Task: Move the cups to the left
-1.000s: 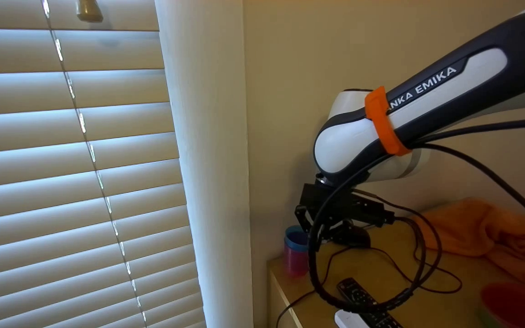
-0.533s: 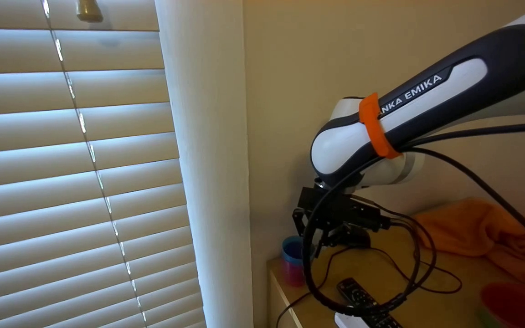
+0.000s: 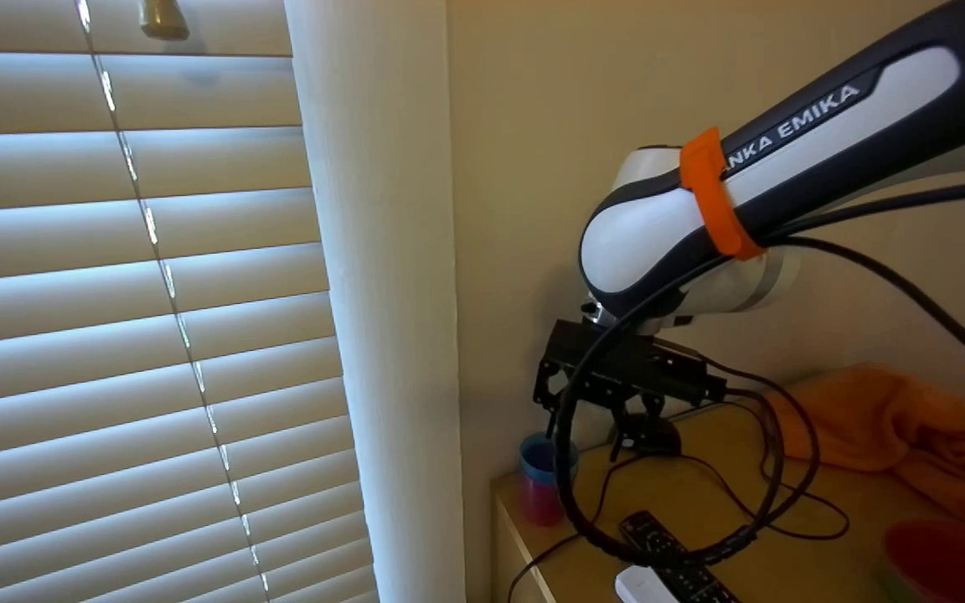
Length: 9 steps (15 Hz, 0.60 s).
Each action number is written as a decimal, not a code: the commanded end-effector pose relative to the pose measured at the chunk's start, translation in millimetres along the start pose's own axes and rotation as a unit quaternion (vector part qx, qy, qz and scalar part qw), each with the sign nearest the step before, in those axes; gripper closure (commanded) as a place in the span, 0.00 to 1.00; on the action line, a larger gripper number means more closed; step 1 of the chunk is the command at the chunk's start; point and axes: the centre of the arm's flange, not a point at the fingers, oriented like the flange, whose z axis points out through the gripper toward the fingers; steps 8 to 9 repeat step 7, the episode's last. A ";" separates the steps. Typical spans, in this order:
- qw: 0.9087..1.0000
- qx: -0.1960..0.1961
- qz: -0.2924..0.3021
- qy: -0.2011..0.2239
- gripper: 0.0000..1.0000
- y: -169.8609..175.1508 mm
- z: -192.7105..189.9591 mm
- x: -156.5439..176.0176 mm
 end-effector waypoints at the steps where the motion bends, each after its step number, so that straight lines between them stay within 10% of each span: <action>1: 0.999 -0.018 0.031 0.005 0.00 12.9 -54.7 -65.2; 5: 0.991 -0.036 0.127 -0.014 0.00 26.4 -90.5 -137.9; 6: 0.996 -0.026 0.084 -0.020 0.00 2.4 -71.5 -95.0; 9: 0.994 -0.027 0.100 -0.017 0.00 5.5 -80.0 -110.2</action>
